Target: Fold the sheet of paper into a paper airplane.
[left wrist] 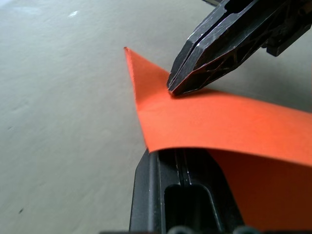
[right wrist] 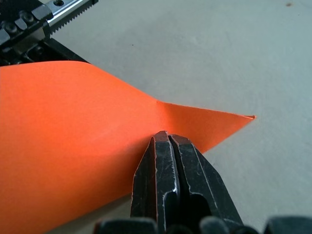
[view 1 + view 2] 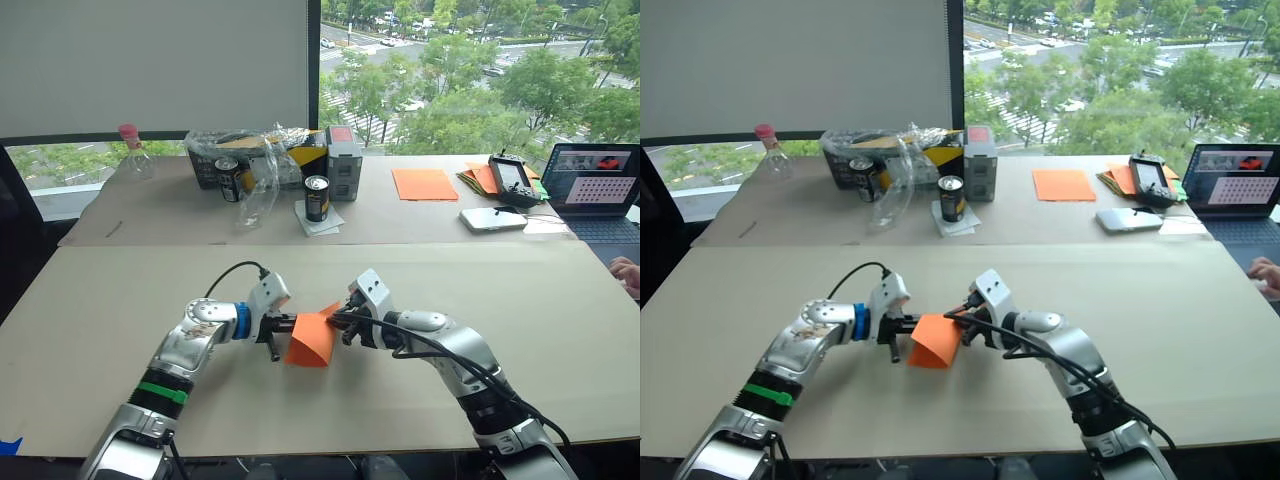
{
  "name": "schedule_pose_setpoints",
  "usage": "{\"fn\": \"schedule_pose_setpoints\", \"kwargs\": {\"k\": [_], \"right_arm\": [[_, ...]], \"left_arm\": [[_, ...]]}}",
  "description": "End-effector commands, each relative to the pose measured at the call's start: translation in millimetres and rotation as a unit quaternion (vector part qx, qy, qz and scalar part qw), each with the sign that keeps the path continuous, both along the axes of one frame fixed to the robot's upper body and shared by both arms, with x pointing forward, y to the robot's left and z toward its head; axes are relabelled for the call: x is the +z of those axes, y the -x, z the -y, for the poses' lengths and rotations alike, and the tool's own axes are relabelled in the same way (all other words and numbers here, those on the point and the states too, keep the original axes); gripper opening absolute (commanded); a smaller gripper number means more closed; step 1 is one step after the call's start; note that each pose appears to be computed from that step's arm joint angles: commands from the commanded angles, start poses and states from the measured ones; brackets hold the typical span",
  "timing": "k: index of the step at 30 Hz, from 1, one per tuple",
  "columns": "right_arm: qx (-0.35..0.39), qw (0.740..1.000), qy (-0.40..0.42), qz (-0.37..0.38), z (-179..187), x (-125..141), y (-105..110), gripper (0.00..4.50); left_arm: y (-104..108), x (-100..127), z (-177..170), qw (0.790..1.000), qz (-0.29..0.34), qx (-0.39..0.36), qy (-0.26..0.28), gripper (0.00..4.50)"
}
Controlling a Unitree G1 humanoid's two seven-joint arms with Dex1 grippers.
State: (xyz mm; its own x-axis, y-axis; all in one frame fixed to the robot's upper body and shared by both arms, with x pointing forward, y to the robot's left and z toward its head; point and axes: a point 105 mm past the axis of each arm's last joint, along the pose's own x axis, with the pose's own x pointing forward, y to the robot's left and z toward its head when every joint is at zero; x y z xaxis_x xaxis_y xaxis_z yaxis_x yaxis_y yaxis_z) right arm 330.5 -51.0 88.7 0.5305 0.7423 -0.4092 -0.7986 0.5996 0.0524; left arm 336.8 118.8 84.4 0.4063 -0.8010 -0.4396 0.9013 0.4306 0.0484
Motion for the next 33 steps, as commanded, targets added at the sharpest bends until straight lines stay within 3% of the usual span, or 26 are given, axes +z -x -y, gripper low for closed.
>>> {"fn": "schedule_pose_setpoints", "kwargs": {"k": [1, 7, 11, 13, 19, 26, 28, 33], "right_arm": [[0.009, 1.0, 0.007, -0.002, -3, -5, 1, 0.0], [0.015, 1.0, 0.015, -0.003, -3, -8, 3, 0.0], [0.018, 1.0, 0.023, -0.005, -1, -10, 6, 0.0], [0.019, 0.999, 0.031, -0.008, 2, -12, 8, 0.0], [0.018, 0.999, 0.04, -0.016, 8, -16, 17, 0.0], [0.012, 0.999, 0.042, 0.004, 10, -13, 19, 0.0], [0.016, 0.997, 0.071, 0.029, 14, -13, 19, 0.0], [0.026, 0.992, 0.055, 0.107, 14, 13, 13, 0.0]], "left_arm": [[-3, 18, -33, 0.999, 0.011, 0.035, -0.012, 0.02], [-14, 41, -38, 0.998, 0.033, 0.057, 0.02, 0.02], [-11, 54, 0, 0.996, 0.035, 0.019, 0.084, 0.02], [-7, 51, 14, 0.995, 0.03, 0.001, 0.091, 0.02], [7, 27, 41, 0.997, 0.006, -0.037, 0.067, 0.02], [18, -16, 38, 0.999, -0.018, -0.048, 0.011, 0.02], [23, -25, 37, 0.998, -0.02, -0.056, -0.003, 0.02], [23, -27, 37, 0.998, -0.022, -0.052, -0.004, 0.02]]}}
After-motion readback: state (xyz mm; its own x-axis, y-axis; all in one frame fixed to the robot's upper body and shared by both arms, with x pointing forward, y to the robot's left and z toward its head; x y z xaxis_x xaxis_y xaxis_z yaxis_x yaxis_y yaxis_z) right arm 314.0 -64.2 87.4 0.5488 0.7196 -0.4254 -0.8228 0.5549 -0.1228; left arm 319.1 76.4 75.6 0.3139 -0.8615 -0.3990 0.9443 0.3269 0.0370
